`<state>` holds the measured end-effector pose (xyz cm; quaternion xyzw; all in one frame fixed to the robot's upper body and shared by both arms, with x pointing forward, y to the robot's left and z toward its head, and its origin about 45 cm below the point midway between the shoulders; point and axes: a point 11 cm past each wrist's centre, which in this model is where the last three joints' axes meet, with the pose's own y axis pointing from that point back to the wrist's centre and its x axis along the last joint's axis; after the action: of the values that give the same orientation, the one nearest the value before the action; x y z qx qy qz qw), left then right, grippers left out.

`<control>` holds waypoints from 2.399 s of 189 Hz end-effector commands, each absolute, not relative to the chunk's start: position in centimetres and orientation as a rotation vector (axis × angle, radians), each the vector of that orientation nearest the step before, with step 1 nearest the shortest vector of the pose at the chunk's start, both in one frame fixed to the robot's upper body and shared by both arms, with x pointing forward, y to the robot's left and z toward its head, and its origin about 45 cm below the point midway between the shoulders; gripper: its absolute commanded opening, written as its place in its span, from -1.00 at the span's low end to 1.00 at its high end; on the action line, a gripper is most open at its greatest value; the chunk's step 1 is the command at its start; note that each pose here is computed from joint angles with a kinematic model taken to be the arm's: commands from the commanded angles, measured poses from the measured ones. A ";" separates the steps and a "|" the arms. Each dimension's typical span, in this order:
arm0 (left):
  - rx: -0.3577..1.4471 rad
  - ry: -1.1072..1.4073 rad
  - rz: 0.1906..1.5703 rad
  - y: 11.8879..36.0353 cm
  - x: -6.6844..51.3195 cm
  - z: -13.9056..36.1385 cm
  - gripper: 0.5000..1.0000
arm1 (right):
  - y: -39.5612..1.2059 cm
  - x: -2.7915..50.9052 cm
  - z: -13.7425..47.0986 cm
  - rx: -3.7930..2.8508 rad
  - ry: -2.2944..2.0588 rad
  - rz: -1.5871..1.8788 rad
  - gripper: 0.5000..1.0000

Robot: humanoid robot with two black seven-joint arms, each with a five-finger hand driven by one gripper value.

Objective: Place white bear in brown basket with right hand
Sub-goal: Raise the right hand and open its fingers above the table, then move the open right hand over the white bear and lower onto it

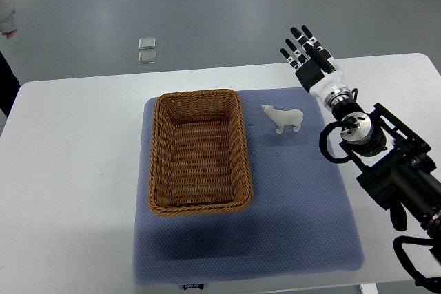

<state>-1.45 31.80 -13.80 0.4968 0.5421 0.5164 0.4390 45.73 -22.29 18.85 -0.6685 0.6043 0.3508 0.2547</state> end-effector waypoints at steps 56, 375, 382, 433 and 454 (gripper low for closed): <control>1.234 1.346 1.285 31.8 -1.4 -13.8 1.00 | -21.9 45.8 19.1 -1.841 1.636 0.944 0.71; 1.234 1.346 1.283 31.8 -1.4 -13.8 1.00 | -18.1 47.0 24.4 -4.010 1.133 -1.013 0.69; 1.234 1.346 1.283 31.8 -1.4 -13.8 1.00 | -18.0 46.8 24.0 -4.016 1.128 -1.004 0.69; 1.232 1.344 1.284 31.8 -1.3 -13.8 1.00 | -18.4 46.3 21.6 -4.014 1.179 -1.068 0.59; 1.232 1.344 1.284 31.8 -1.3 -13.8 1.00 | -18.6 46.0 20.9 -4.026 1.166 -1.072 0.55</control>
<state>-1.36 31.84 -13.79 0.4969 0.5414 0.5169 0.4391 46.26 -18.46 21.47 -0.7734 0.2260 -0.2052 -0.5555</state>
